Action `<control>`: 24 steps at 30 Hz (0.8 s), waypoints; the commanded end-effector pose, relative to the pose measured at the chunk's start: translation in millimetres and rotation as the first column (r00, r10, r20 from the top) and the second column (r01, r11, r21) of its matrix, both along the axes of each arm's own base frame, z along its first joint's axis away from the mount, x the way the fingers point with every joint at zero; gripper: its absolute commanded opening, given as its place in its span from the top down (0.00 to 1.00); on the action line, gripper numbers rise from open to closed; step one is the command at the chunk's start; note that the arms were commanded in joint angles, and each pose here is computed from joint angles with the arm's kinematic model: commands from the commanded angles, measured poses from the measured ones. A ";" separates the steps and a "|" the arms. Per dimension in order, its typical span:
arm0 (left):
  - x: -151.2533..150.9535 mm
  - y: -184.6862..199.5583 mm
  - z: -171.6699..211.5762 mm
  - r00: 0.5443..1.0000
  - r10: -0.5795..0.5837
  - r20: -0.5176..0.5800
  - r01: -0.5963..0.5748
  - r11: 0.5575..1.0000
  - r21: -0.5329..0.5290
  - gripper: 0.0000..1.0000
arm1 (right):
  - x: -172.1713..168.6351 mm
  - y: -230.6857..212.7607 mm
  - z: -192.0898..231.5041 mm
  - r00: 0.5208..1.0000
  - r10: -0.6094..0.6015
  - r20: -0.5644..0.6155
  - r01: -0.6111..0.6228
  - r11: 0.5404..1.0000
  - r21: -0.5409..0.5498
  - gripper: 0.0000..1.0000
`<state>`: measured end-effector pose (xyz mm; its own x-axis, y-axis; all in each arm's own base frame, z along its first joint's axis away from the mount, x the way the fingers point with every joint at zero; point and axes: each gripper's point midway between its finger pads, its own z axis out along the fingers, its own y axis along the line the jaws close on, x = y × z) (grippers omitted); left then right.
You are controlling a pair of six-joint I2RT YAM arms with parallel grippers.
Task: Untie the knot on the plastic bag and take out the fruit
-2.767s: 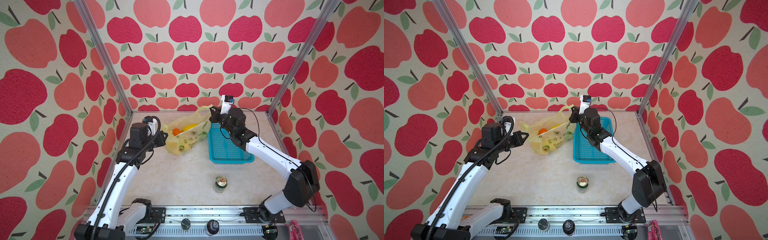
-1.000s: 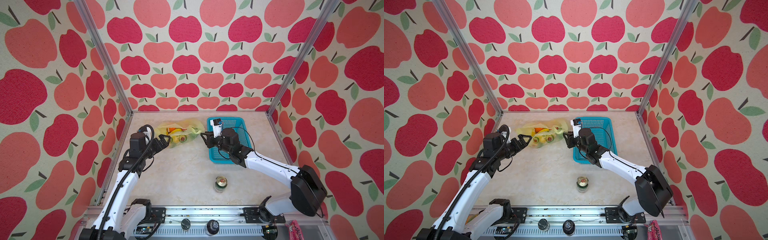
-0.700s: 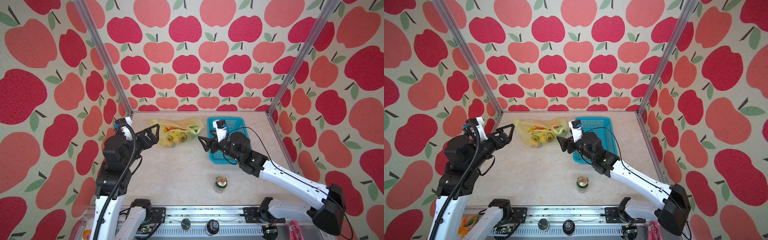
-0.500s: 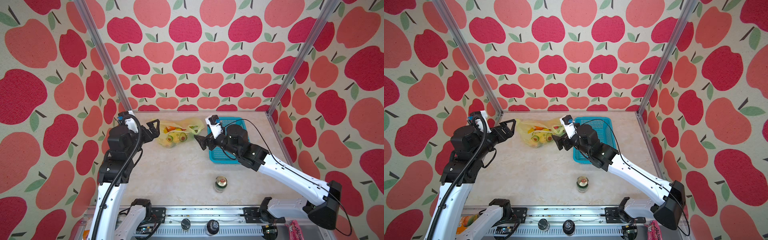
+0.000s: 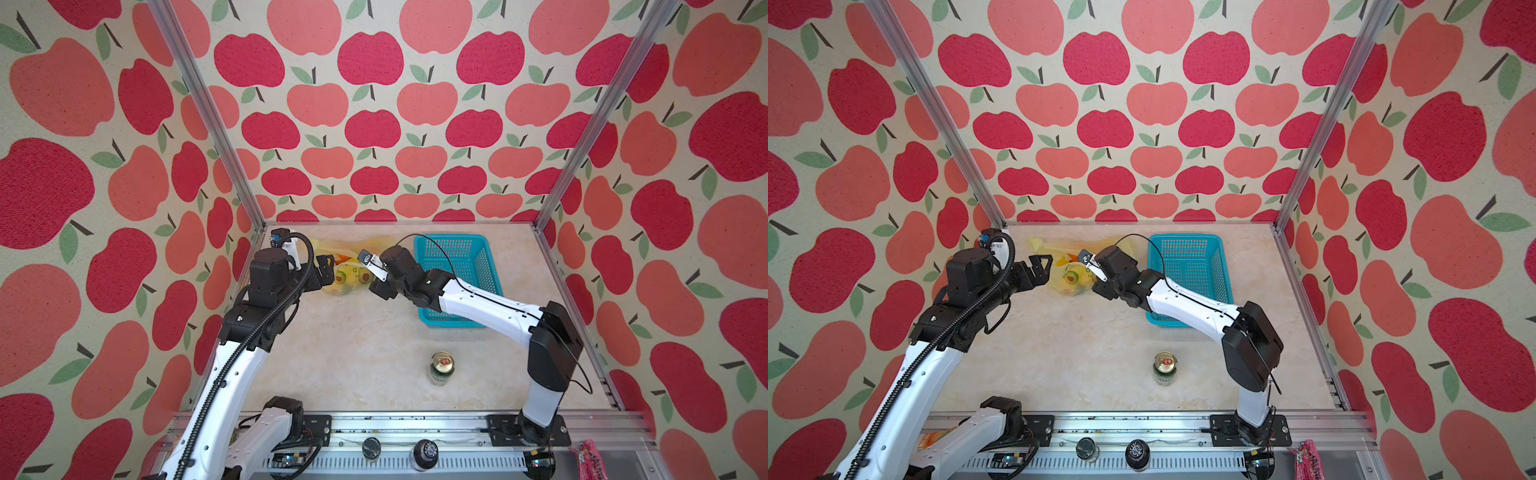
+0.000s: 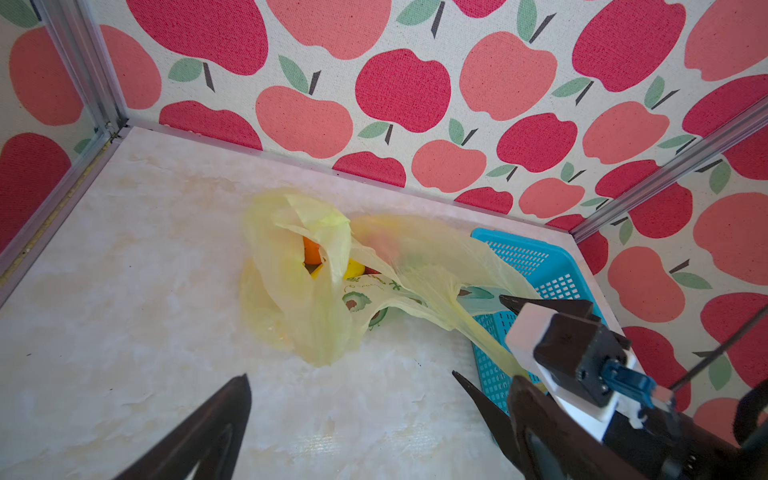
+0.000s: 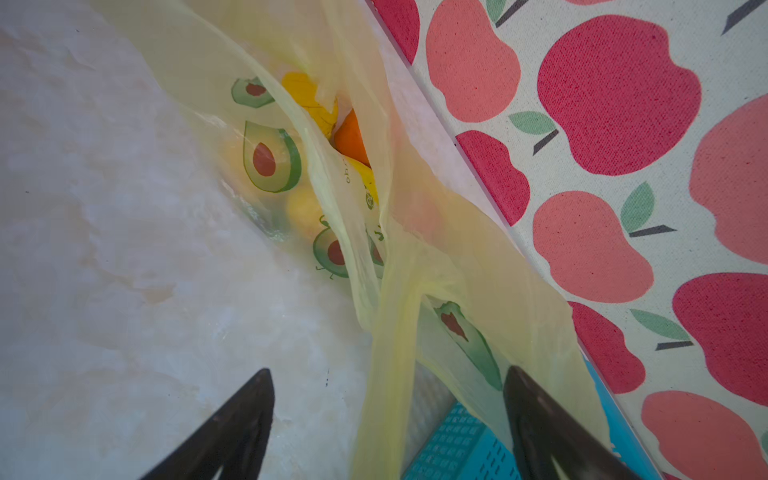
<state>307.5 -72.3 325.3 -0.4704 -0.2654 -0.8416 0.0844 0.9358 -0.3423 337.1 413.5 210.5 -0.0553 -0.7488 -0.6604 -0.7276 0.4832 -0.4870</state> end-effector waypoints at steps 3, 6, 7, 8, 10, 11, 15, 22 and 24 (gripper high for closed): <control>-0.3 2.0 -1.2 1.000 0.000 -0.004 0.000 1.000 0.029 0.02 | 28.7 -14.7 28.4 0.994 -0.099 0.041 0.097 0.995 0.034 0.38; -5.3 -0.7 3.0 1.000 -0.010 0.013 0.010 1.000 0.029 0.01 | 25.5 -19.8 33.2 0.995 -0.099 0.015 0.097 0.990 0.104 0.45; -6.8 -1.5 3.9 1.000 -0.013 0.017 0.013 0.999 0.029 0.01 | 23.2 -23.3 34.2 0.995 -0.103 0.007 0.101 0.987 0.126 0.49; -7.6 -1.7 5.2 1.000 -0.014 0.021 0.014 1.000 0.028 0.01 | 22.3 -27.5 33.6 0.994 -0.112 0.002 0.111 0.984 0.141 0.53; -9.3 -5.2 8.2 0.999 -0.030 0.031 0.029 0.999 0.030 0.02 | 19.3 -36.8 31.1 0.992 -0.128 -0.010 0.127 0.974 0.186 0.66; -10.2 -8.2 11.0 0.998 -0.043 0.040 0.041 0.999 0.034 0.03 | 18.3 -40.6 27.6 0.992 -0.128 -0.020 0.130 0.971 0.202 0.73; -8.0 -16.4 28.3 0.995 -0.048 0.088 0.039 0.994 0.103 0.06 | 14.5 -54.8 16.7 0.991 -0.093 -0.095 0.116 0.955 0.272 0.92; 42.9 -63.9 89.5 0.974 -0.158 0.162 0.103 0.948 0.303 0.03 | 5.1 -70.6 21.0 0.988 -0.052 -0.145 0.104 0.919 0.381 0.99; 63.5 -84.3 95.9 0.963 -0.239 0.127 0.172 0.902 0.395 0.02 | 0.6 -71.7 28.6 0.988 -0.024 -0.152 0.085 0.910 0.406 0.99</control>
<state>350.9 -144.5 420.2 -0.3277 -0.0065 -0.9447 0.2700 0.9576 -0.1002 346.7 334.4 204.3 -0.2383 -0.5133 -0.8245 -0.7111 0.6704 -0.2118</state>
